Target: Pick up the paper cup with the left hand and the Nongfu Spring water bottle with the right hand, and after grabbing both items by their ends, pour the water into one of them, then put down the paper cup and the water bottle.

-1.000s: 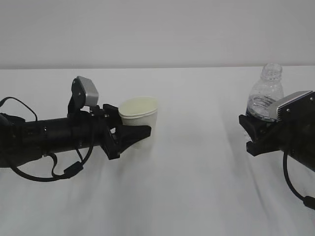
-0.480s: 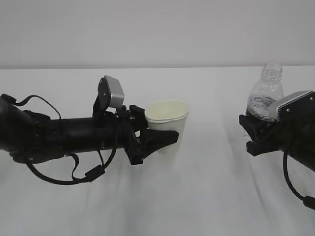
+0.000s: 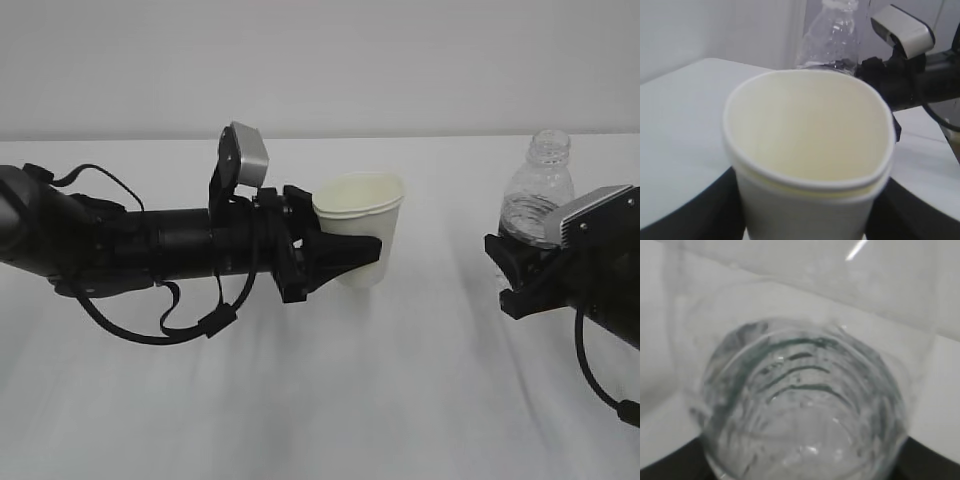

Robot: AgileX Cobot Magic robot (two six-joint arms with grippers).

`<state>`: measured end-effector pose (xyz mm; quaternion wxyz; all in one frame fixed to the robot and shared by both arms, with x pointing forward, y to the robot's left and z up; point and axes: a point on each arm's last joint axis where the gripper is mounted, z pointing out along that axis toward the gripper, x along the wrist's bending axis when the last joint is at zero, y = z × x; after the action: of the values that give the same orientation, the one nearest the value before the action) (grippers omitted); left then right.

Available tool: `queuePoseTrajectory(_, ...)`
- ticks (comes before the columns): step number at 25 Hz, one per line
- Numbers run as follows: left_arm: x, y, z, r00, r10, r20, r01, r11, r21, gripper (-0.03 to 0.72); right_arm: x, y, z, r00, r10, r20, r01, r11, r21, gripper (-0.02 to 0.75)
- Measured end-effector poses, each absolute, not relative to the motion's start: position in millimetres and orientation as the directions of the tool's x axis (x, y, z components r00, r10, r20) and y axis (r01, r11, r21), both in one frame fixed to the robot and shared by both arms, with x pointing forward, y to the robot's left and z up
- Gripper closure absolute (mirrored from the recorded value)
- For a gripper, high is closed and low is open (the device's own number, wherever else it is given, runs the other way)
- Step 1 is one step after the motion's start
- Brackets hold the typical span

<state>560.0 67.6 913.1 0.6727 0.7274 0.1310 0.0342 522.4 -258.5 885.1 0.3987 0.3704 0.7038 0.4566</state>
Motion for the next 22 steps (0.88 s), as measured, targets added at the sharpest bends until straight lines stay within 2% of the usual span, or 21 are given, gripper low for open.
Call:
queuePoseTrajectory(6, 562, 59, 882, 0.957, 0.216, -0.195, 0.219, -0.093, 0.971, 0.235, 522, -258, 885, -0.411, 0.878, -0.244, 0.148, 0.329, 0.933, 0.319)
queuePoseTrajectory(14, 553, 32, 892, 0.985, 0.105, -0.134, 0.145, -0.109, 0.983, 0.235, 523, -259, 885, -0.412, 0.858, -0.306, 0.123, 0.386, 0.914, 0.319)
queuePoseTrajectory(22, 552, 30, 893, 0.987, 0.095, -0.127, 0.137, -0.111, 0.984, 0.235, 524, -262, 885, -0.395, 0.829, -0.395, 0.103, 0.467, 0.878, 0.319)
